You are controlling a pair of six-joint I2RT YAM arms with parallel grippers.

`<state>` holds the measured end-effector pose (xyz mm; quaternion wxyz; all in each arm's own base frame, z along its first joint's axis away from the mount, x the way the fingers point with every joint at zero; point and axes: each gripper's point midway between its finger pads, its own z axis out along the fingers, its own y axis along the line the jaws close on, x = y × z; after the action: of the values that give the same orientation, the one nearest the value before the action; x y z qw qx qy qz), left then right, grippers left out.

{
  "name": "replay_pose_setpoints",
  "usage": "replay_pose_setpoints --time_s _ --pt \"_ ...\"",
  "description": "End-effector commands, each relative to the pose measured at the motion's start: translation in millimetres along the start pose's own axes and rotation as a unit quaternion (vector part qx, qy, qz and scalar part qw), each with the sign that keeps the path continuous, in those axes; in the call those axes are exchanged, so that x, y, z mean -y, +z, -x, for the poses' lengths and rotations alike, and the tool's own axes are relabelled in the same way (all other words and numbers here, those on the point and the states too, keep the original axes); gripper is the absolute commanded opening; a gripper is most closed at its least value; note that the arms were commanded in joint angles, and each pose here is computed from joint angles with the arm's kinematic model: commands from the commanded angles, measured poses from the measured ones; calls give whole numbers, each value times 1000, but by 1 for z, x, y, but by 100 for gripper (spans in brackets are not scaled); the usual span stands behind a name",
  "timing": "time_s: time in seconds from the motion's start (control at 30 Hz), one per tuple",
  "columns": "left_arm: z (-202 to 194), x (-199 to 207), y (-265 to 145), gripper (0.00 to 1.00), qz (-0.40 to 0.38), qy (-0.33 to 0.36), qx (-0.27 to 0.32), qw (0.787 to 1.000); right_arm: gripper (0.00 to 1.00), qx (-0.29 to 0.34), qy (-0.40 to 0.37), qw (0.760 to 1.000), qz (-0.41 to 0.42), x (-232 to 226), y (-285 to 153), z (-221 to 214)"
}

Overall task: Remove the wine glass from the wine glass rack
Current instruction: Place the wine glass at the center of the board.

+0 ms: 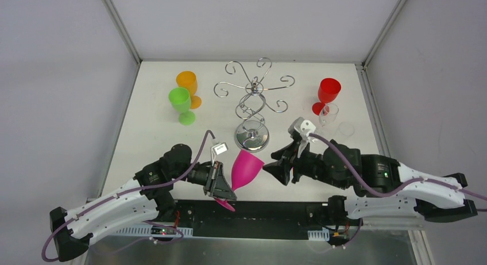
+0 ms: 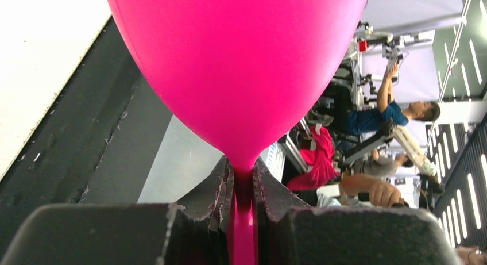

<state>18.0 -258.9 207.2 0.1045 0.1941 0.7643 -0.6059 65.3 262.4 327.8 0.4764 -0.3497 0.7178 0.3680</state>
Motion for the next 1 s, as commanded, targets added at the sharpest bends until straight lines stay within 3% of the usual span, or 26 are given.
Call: replay_pose_setpoints --time_s 0.0,0.3,0.97 --pt "-6 35 -11 0 -65 73 -31 995 50 -35 77 996 16 -4 -2 6" --pt "-17 51 -23 0 -106 126 -51 985 52 -50 149 983 93 -19 -11 18" --pt "-21 60 -30 0 -127 156 -55 978 52 -90 173 960 202 -54 9 21"
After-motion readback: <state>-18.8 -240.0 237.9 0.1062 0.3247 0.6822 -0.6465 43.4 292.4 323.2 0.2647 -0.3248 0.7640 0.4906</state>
